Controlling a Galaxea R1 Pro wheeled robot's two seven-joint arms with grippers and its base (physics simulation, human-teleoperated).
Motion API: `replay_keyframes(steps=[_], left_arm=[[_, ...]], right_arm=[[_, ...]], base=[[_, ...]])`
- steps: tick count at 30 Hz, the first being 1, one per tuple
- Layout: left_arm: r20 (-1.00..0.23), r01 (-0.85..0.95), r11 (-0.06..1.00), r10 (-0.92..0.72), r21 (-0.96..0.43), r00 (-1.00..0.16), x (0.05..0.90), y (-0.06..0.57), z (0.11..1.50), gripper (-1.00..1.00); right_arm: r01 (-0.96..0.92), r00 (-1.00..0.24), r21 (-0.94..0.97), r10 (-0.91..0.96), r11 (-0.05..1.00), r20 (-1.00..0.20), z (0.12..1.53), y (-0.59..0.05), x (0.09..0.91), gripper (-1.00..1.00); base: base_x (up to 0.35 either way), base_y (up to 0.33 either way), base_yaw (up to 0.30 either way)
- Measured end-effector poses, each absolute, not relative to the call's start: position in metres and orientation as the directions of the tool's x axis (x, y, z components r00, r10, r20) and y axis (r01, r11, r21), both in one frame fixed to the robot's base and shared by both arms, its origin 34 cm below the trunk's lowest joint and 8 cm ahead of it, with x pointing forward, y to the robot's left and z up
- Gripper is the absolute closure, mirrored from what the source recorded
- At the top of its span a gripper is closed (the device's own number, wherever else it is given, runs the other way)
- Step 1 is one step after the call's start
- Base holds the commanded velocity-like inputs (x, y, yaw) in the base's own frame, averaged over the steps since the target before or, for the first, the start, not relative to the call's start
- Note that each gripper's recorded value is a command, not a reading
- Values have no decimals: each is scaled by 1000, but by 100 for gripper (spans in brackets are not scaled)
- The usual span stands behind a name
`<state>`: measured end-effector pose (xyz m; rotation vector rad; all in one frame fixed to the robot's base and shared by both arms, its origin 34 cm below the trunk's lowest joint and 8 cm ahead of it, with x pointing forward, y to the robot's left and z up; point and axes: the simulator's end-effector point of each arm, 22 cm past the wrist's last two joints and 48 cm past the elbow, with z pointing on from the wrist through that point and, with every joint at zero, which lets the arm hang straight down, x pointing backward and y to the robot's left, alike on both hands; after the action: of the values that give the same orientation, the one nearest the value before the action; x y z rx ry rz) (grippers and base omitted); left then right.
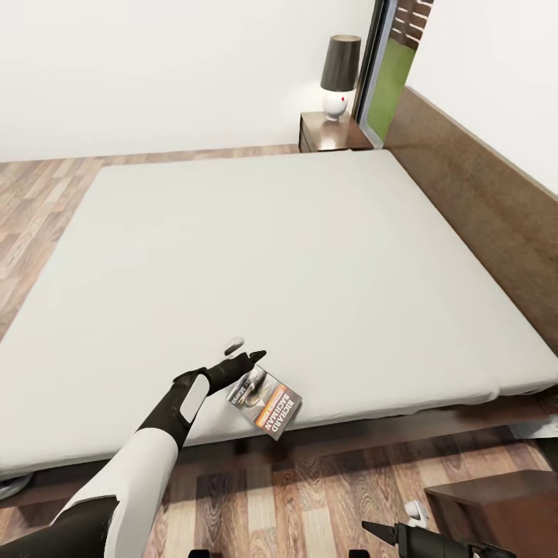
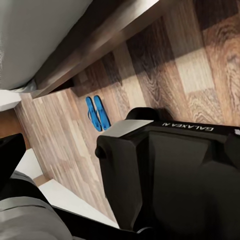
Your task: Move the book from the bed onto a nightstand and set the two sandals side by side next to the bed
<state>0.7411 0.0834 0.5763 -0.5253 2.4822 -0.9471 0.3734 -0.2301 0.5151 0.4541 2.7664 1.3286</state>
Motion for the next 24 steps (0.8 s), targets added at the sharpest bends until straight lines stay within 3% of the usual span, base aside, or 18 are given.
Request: replay_keyframes(steps=[15,24], left_arm=[[-256,-193,695,-486,-692,-836,740,84,598,-100],[-255,-193,695,-486,-692,-836,739,84,611,-100]], right_arm=[[245,-956,770,278,589,91,538,-230,372,-100],[152,-967,776,255,612,-11,550,-232,381,-100]], base=[[0,0,0],[0,0,0]])
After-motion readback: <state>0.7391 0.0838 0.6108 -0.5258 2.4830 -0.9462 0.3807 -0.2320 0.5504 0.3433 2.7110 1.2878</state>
